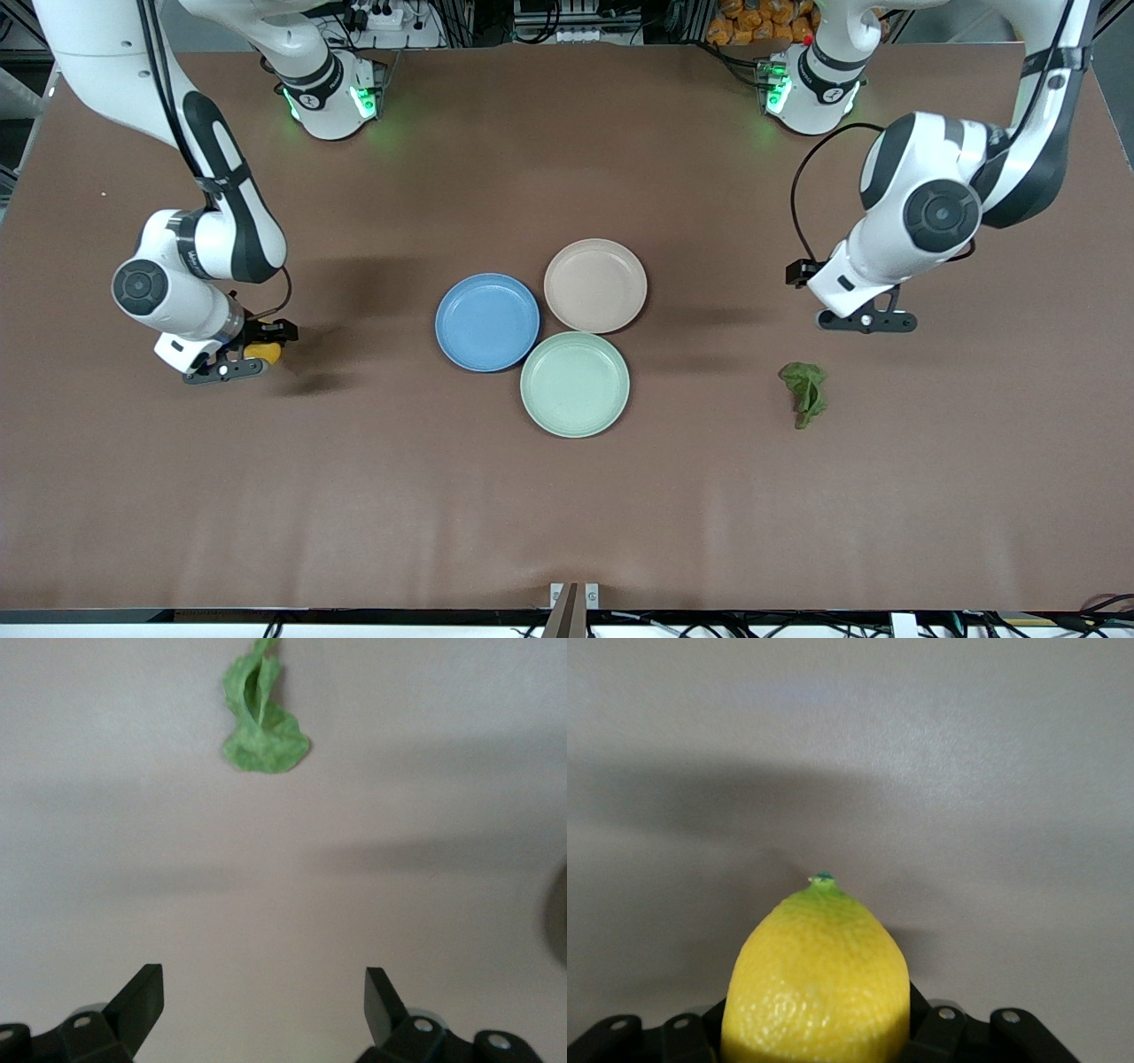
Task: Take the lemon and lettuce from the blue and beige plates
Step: 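Lower the lemon beside the blue plate and open the right gripper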
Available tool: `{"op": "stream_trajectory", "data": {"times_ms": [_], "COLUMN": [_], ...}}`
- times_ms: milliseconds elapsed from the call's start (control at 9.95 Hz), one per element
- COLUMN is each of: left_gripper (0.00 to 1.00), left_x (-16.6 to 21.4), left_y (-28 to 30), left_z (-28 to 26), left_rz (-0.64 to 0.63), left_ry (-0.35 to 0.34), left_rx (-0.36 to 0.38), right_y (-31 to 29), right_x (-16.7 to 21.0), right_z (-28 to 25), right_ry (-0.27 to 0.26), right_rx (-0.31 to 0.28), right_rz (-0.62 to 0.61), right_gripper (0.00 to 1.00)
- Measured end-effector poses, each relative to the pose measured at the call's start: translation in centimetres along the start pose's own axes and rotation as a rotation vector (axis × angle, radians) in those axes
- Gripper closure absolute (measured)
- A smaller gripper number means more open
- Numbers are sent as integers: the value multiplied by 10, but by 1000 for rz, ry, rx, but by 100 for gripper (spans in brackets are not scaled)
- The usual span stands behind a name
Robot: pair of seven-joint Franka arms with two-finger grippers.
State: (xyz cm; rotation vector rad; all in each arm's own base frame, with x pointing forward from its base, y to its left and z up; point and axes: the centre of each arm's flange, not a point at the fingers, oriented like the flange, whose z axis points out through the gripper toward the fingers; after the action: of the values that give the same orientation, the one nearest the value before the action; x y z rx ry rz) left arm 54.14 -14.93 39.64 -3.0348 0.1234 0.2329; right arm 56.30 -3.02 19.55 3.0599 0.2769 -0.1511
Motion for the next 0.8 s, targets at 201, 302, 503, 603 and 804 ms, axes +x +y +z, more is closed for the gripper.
{"op": "stream_trajectory", "data": {"times_ms": [201,302,503,603,804], "left_gripper": [0,0,0,0,0], "left_x": [-10,-15,-14,-12,-9], "left_y": [-2,-3,-5,-9,-26], "left_z": [-33,-49,-81,-95,-124], "left_rz": [-3,-5,-13,-27,-67], "left_ry": [42,63,121,135,154], "left_rx": [3,2,-10,-28,-66], "right_y": [-1,-2,-5,-5,-3], "right_x": [-2,-2,-1,-1,-1], "right_z": [16,22,30,30,30], "right_ry": [-21,-23,-16,-14,-9], "right_rx": [17,32,43,49,64], "right_rz": [22,42,55,66,92], "right_gripper": [43,43,43,43,43]}}
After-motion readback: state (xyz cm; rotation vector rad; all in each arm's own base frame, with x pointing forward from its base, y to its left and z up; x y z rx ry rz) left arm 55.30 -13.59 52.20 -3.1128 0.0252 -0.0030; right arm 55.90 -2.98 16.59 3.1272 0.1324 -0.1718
